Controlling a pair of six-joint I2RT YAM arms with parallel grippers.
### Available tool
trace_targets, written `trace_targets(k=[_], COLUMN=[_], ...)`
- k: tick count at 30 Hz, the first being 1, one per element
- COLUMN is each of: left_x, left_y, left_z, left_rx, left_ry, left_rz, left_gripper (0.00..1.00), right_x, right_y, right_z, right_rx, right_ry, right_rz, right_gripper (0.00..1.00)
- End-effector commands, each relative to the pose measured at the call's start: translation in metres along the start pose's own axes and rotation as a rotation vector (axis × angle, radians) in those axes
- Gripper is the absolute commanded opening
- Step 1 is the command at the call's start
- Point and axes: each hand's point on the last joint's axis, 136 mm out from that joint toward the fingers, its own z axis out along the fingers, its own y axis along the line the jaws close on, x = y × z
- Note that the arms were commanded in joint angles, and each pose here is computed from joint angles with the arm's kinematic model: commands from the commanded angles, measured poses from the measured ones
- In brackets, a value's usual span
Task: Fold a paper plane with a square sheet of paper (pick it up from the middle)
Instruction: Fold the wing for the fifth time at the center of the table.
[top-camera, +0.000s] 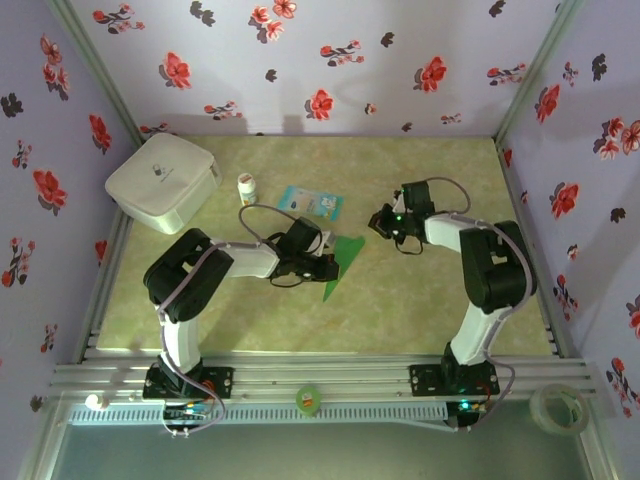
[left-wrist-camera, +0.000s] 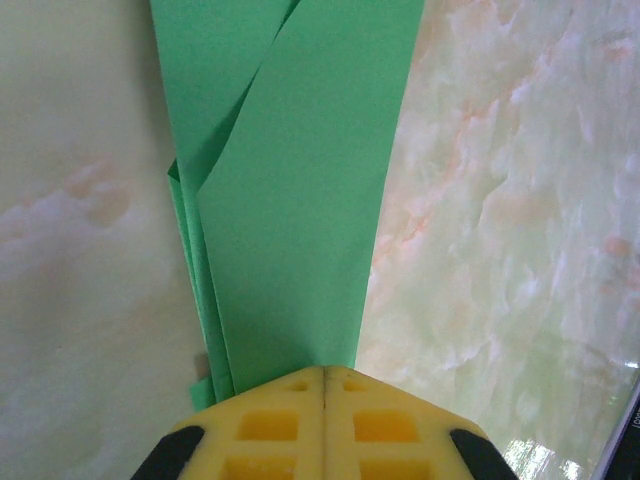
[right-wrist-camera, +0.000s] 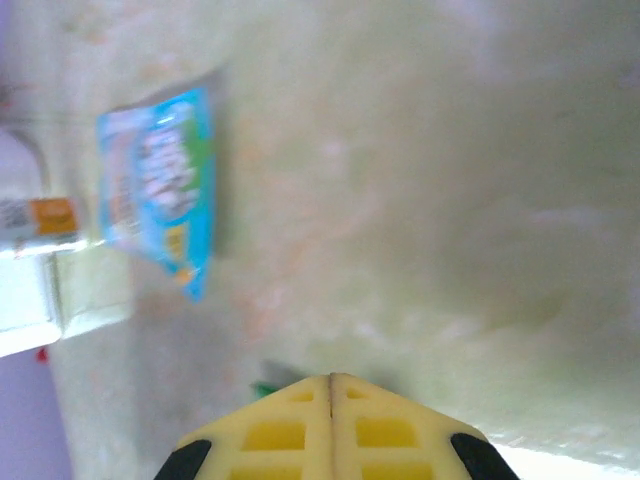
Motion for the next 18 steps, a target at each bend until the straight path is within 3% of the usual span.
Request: trace_targets(k=[1, 5, 11, 18], left_x=[0.038, 0.033, 0.03, 0.001], left_y=[0.038, 0.033, 0.027, -0.016], left_z=[0.002, 0.0, -0.003, -0.029], left_rx=[-0.123, -0.115, -0.105, -0.01], left_ry=[0.112, 0.103, 0.101, 0.02], left_rz=[-0.082, -0.076, -0.064, -0.027], left_gripper=[0.0, 0.0, 0.0, 0.03], right_x=[0.034, 0.065, 0.074, 0.081], right_y=[0.029, 0.016, -0.025, -0.052], right_z=[0.004, 0.02, 0.034, 0.034], right_rx=[-0.098, -0.064, 0.053, 0.165], right_ry=[0.084, 0.141, 0.145, 0.169], right_rz=[-0.036, -0.029, 0.031, 0.032], right_gripper=[0.02, 0.0, 0.0, 0.0])
